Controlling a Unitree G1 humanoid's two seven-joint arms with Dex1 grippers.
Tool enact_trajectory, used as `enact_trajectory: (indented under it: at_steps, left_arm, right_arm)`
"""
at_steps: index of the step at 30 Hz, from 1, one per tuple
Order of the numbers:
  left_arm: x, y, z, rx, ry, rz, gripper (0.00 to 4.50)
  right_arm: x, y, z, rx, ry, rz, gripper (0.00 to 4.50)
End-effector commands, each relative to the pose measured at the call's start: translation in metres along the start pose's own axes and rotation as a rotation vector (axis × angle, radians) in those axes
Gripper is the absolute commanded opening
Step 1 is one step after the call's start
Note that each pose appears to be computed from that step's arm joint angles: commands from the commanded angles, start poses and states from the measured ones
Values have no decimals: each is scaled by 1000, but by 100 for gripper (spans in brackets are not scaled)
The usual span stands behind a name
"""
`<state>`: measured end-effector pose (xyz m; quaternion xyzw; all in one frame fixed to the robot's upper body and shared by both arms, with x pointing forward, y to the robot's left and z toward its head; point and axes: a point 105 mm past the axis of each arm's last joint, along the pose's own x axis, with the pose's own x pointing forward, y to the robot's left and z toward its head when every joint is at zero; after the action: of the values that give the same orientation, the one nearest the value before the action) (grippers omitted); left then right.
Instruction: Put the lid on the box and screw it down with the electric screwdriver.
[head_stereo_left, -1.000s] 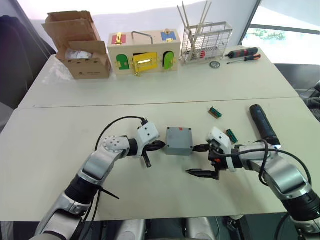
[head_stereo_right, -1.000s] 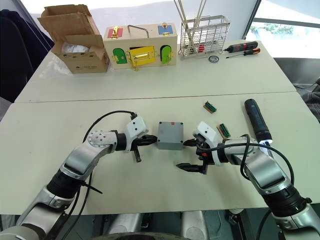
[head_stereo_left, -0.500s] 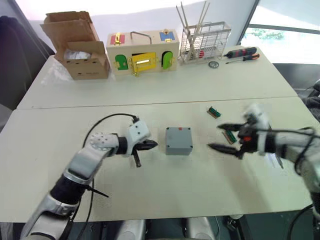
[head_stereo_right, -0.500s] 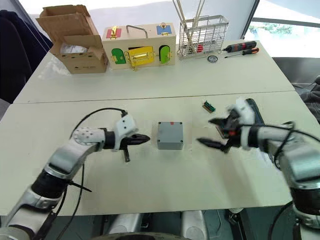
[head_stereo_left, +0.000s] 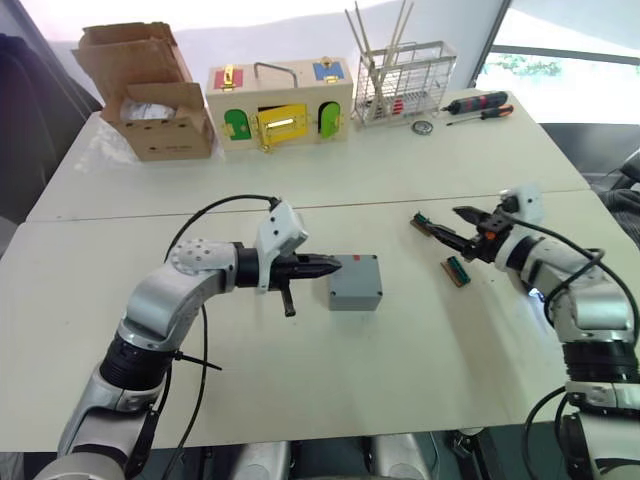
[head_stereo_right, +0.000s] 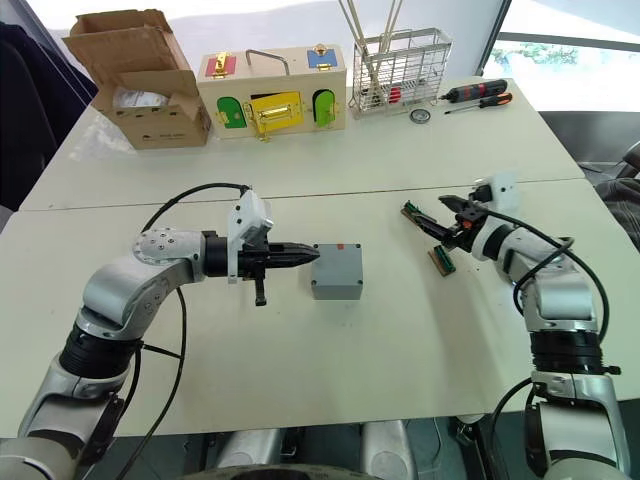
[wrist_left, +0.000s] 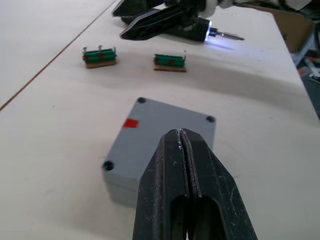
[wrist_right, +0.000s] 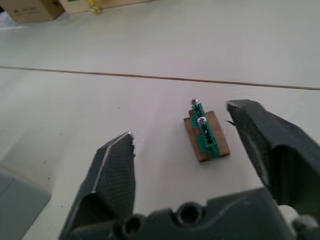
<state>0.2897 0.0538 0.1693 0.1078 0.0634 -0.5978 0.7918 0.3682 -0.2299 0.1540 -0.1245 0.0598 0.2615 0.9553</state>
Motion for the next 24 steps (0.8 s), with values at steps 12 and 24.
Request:
enact_trajectory:
  at_steps: [12, 24]
  left_arm:
    - [-6, -6, 4, 35, 3, 26, 0]
    - [-11, -1, -6, 48, 52, 72, 0]
  right_arm:
    - [29, -11, -9, -26, 3, -8, 275]
    - [42, -11, -8, -1, -16, -4, 275]
